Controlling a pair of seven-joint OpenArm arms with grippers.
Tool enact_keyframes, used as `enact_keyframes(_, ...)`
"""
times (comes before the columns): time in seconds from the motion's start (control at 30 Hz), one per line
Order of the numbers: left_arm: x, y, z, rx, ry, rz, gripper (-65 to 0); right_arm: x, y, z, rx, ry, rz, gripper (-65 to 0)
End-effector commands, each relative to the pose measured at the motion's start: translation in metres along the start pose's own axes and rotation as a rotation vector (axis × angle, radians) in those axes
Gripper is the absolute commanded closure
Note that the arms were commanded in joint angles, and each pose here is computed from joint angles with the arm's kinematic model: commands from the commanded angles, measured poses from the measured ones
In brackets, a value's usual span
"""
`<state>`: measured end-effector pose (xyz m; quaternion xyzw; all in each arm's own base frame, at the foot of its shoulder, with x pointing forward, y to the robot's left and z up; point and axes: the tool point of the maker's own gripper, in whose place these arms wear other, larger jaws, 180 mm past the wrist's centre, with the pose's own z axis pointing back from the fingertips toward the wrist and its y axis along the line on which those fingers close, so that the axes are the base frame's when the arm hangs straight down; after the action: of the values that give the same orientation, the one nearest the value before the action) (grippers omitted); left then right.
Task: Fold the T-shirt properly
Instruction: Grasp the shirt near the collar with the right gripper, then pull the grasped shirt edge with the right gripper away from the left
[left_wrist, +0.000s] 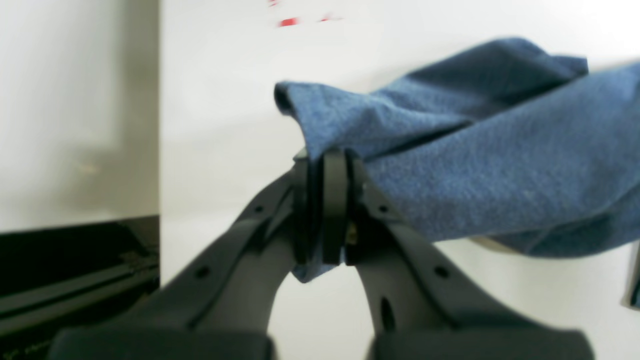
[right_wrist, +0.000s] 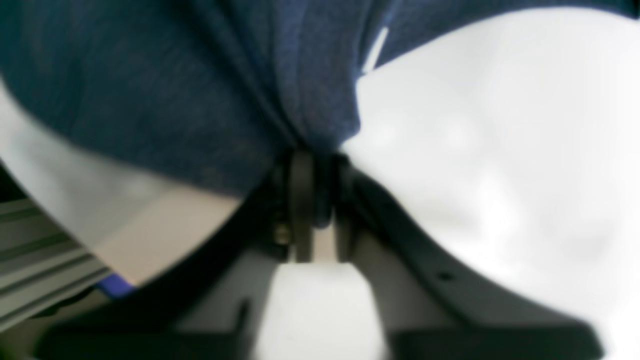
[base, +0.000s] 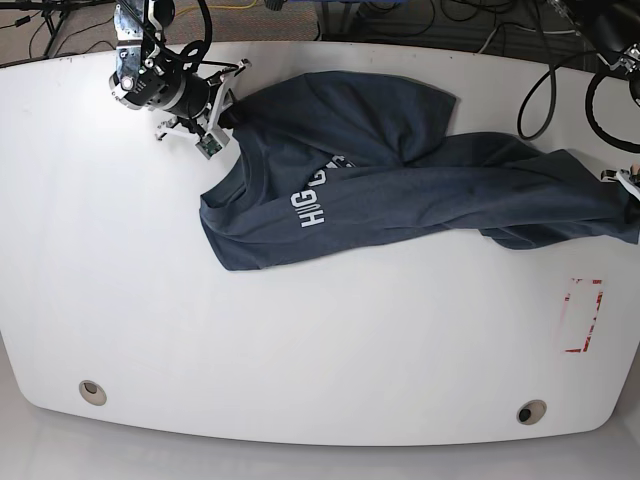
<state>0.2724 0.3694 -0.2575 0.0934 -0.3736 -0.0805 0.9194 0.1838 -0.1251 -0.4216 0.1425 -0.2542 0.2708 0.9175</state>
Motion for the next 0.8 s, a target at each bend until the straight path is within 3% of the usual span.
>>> enact_keyframes(0.0,0.014,0.010,0.008,0.031,-0.045,-0.022,0.0,0.006,-0.011,0.007,-0.043,-0.004,0.020,-28.1)
enact_keyframes(0.13,0.014,0.010,0.008,0.030,-0.046,-0.022,0.0,0.022,-0.028,0.019,-0.101,-0.054,0.013,-43.8)
enact_keyframes(0.23,0.015,0.011,0.008,0.033,-0.047,-0.022,0.0,0.035,-0.040,0.025,-0.142,-0.096,-0.002,-48.4)
enact_keyframes(0.53,0.016,0.010,0.008,0.031,-0.048,-0.022,0.0,0.069,-0.100,0.042,-0.267,-0.219,-0.107,-49.0)
enact_keyframes(0.77,0.015,0.009,0.007,0.030,-0.047,-0.022,0.0,0.087,-0.128,0.042,-0.248,-0.317,-0.220,-49.0)
